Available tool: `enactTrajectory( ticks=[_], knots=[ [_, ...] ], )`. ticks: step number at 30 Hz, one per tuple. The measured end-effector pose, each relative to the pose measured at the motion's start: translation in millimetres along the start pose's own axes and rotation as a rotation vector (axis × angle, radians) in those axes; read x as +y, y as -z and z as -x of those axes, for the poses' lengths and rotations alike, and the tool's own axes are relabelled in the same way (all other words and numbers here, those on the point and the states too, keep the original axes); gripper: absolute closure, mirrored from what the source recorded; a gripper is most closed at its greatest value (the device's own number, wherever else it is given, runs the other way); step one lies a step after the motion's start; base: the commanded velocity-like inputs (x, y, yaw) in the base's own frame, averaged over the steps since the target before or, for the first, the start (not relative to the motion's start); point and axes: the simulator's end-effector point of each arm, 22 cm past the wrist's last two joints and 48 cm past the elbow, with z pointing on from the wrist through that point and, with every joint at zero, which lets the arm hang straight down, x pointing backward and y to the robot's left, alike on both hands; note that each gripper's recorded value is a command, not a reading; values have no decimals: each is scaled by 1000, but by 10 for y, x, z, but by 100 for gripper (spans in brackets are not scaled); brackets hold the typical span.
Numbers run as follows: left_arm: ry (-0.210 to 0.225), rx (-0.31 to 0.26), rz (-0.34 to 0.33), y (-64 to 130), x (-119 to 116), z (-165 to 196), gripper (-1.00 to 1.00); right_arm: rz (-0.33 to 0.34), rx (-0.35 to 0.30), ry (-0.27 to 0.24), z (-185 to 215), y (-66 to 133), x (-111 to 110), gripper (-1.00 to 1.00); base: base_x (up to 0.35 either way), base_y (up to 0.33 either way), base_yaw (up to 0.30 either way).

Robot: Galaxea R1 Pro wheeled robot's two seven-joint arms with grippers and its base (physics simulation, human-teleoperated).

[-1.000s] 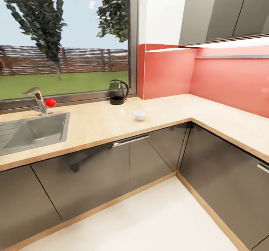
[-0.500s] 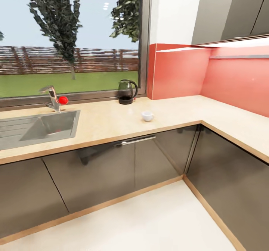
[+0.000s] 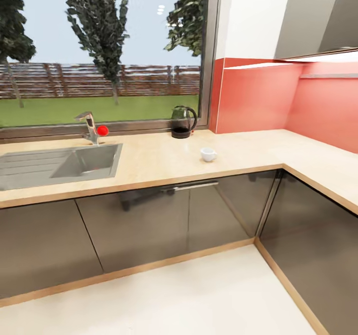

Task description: Set up a coffee station on the kitchen countertop: keep the coffee maker on the countertop, move the bottle of coffee from the kitchen shelf to the counter next to the coffee maker, place a paper coffee filter on top of the coffee maker, put the saucer next to the coffee maker with the coffee cup on the saucer, and place the electric kettle next to the coffee maker.

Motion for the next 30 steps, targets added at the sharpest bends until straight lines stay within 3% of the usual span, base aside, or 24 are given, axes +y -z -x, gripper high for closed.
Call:
enactTrajectory(
  ticks=[11, 27, 30],
  knots=[
    [-1, 2, -1, -3, -4, -3, -100, 0, 1, 0, -8, 2, 0, -100, 0, -2, 244],
    [12, 12, -13, -66, -57, -122, -100, 0, 3, -1, -21, 4, 0, -100, -30, -187, 17],
    [12, 10, -14, -65, -59, -111, -100, 34, -92, 9, 427, -57, 114, -100, -3, -5, 0]
  ],
)
